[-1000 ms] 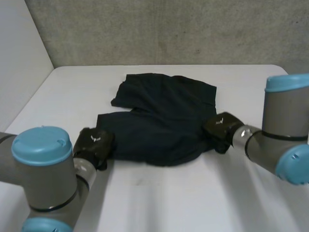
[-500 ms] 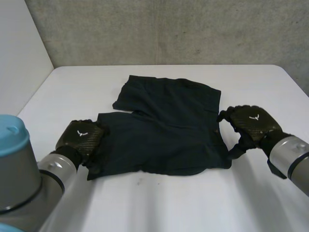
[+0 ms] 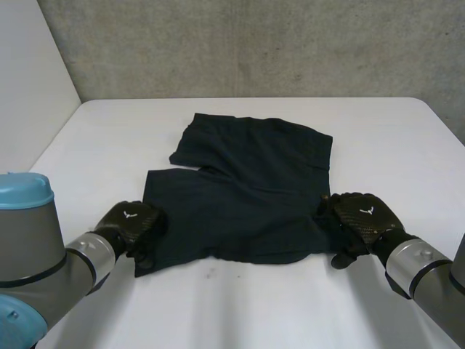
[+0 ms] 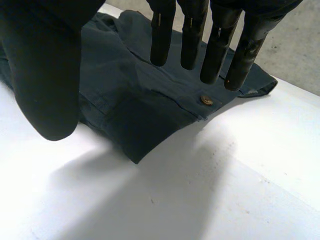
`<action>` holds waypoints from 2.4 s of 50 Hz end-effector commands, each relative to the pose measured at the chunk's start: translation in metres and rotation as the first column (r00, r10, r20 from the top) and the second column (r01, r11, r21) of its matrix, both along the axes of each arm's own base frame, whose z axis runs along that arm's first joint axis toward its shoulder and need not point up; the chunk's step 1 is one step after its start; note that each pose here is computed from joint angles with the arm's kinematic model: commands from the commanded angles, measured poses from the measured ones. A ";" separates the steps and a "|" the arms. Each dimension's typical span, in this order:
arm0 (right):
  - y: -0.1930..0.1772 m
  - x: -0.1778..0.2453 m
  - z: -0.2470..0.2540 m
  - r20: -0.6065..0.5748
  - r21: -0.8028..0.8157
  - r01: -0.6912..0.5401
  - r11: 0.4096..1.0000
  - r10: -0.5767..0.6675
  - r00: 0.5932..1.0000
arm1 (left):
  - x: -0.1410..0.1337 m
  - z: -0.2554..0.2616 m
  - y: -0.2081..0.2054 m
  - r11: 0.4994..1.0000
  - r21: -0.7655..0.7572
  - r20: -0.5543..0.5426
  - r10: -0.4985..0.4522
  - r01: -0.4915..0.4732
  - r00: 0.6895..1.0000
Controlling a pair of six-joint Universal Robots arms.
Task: Fold the shorts.
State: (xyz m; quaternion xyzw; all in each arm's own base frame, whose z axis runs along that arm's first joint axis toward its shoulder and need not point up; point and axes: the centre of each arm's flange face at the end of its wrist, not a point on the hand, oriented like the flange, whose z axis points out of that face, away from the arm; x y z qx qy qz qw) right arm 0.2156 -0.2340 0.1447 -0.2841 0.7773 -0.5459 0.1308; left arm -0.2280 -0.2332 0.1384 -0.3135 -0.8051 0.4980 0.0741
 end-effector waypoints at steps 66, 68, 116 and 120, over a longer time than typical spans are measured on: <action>-0.007 0.023 -0.023 -0.003 -0.036 -0.072 0.997 0.072 0.997 | -0.002 -0.013 0.017 0.999 -0.034 0.106 0.011 -0.008 0.994; -0.007 0.023 -0.023 -0.002 -0.036 -0.075 0.997 0.075 0.997 | -0.002 -0.014 0.015 0.999 -0.033 0.107 0.012 -0.009 0.994; -0.013 0.013 0.068 -0.446 -0.181 -0.179 0.967 0.081 0.891 | -0.055 0.051 -0.001 0.877 -0.426 0.390 -0.044 0.222 0.920; -0.036 0.018 0.069 -0.428 -0.331 -0.141 0.933 -0.016 0.904 | -0.077 0.056 -0.046 0.804 -0.582 0.317 0.081 0.126 0.945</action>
